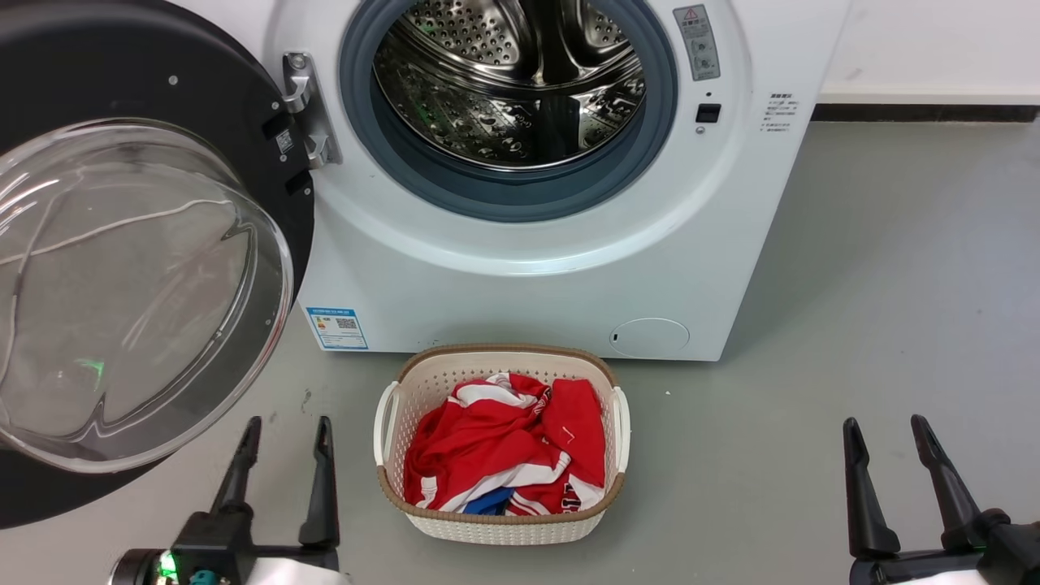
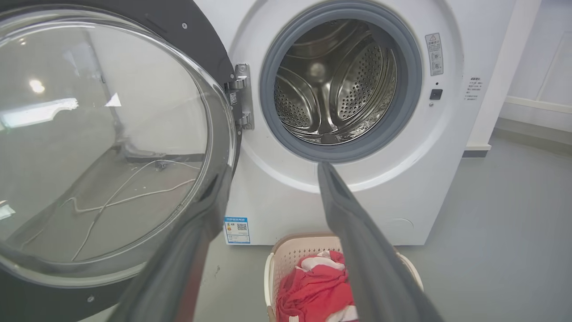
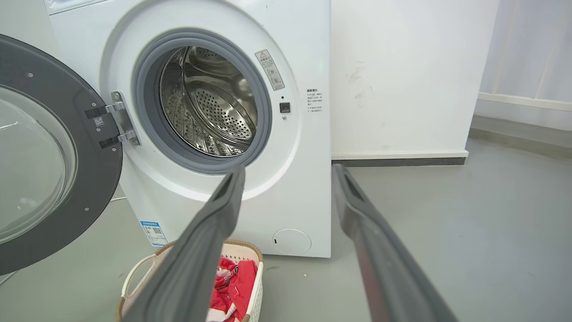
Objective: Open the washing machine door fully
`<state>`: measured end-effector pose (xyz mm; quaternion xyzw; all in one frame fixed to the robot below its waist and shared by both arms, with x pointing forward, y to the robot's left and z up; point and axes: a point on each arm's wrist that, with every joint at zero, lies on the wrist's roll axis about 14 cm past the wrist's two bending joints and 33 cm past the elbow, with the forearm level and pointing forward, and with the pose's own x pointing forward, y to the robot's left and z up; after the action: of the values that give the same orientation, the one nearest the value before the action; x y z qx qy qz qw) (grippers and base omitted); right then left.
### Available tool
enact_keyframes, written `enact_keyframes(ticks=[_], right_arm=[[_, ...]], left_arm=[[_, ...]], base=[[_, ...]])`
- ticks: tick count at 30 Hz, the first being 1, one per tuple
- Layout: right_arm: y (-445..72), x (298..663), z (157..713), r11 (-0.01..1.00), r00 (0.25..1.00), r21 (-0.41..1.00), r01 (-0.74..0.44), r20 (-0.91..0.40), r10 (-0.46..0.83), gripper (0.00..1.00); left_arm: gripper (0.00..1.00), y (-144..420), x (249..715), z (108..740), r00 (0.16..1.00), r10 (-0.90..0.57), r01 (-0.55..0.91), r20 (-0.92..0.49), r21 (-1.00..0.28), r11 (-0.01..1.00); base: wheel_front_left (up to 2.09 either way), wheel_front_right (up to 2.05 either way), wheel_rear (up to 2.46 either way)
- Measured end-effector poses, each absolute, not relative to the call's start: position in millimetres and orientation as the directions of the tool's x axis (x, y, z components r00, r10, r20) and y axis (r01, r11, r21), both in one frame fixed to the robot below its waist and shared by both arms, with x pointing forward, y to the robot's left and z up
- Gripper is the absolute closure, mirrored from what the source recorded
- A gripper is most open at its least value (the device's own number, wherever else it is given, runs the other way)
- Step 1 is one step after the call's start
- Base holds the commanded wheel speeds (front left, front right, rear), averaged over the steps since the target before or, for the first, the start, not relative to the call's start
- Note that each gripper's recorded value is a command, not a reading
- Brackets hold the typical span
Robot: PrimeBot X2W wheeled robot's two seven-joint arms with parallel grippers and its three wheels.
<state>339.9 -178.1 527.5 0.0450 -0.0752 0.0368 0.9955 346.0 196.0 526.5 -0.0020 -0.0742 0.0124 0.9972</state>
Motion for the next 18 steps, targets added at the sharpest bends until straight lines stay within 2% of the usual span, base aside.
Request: enact_keyframes(ticks=[5, 18], right_arm=[[-180.1, 337.1, 529.3, 0.993, 0.986, 0.09, -0.073, 0.159, 0.058, 0.0], [-186.7, 332.4, 525.6, 0.993, 0.988, 0.107, -0.053, 0.148, 0.037, 0.0]], left_arm=[[0.0, 181.8, 347.2, 520.9, 0.991, -0.008, 0.007, 0.131, 0.008, 1.0], [0.0, 184.5, 343.5, 512.0, 0.994, 0.021, -0.022, 0.103, 0.004, 1.0]], base=[[0.0, 0.0, 0.0], [0.0, 0.0, 0.0]])
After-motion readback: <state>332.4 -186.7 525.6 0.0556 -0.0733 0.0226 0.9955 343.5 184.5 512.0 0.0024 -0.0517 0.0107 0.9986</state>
